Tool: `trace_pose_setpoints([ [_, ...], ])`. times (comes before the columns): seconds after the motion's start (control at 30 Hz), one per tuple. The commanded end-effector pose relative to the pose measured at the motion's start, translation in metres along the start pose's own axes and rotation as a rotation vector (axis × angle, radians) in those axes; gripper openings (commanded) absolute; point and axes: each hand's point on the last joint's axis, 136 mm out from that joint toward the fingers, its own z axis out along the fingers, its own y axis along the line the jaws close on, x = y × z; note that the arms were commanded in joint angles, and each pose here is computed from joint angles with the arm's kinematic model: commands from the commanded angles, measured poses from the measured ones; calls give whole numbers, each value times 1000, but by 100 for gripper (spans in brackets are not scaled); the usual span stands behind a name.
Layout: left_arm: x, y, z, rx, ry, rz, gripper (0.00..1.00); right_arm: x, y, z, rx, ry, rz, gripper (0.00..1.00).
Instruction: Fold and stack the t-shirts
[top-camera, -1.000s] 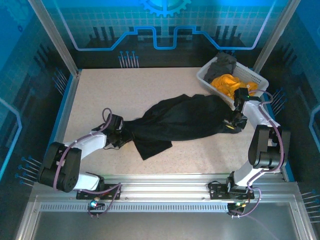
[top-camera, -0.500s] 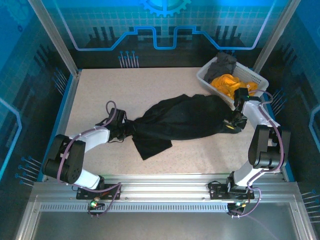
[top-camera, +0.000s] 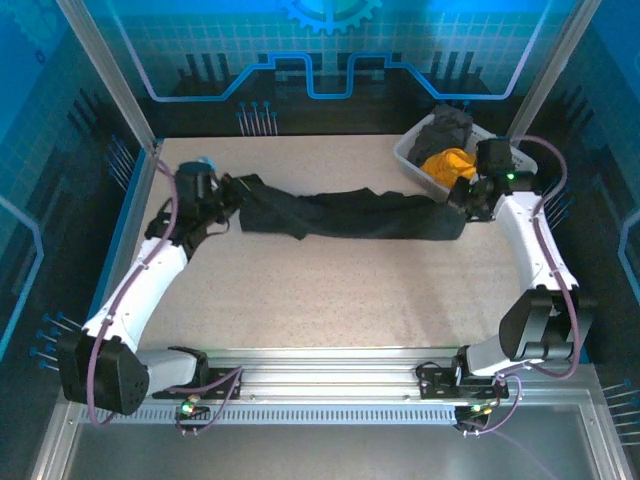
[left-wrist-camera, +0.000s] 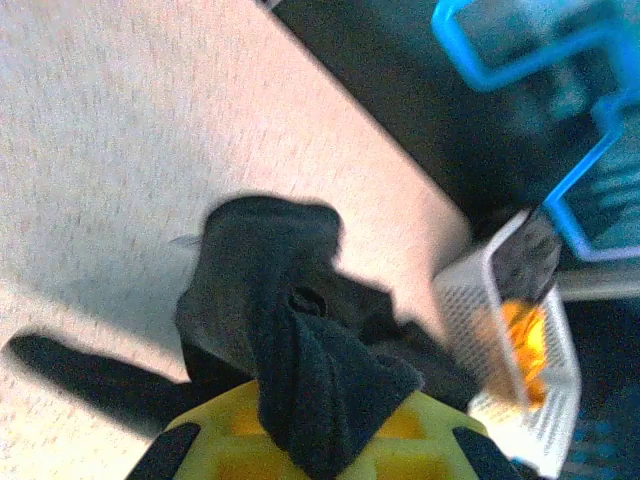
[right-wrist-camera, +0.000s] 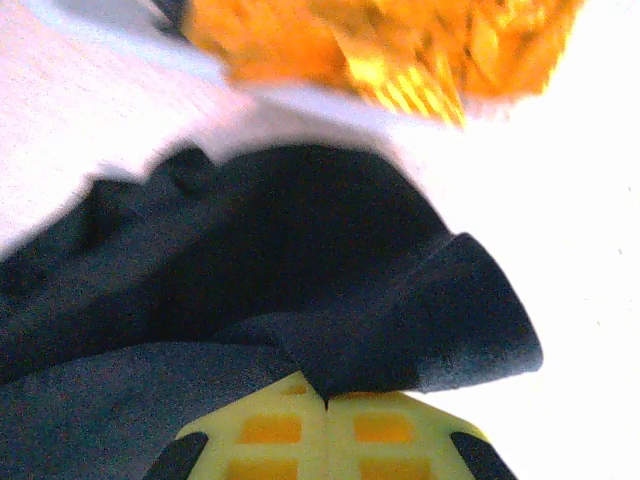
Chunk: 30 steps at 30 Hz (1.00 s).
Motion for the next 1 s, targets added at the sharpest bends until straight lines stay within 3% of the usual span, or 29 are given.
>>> trace_pose_setpoints([
  [0.0,-49,-24,-27,68,-97,-147,0,-31,37,-37,-152,-89,14,0],
  [0.27,-174,-75,-41,258,-227,-327,0,-126,127,-95,-524,-245,15,0],
  [0.33,-209,-92,-59,316,-288,-335,0,-145,146,-118,-598,-297,-1,0],
  [0.5,-244,-118,-104,420,-374,-344,0,-156,156,-165,-665,-387,-19,0],
  [0.63,-220,-99,-127,388,-410,-374,0,-119,130,-173,-615,-394,19,0],
  [0.7,-195,-68,-128,285,-417,-425,0,-85,107,-157,-562,-351,77,0],
  [0.77,-156,-20,-118,118,-397,-485,0,-32,80,-124,-487,-251,135,0],
  [0.9,-53,84,-97,-209,-238,-549,0,107,12,-41,-289,26,236,0],
  [0.97,-4,124,-89,-297,-140,-557,0,163,-20,-9,-216,142,278,19],
])
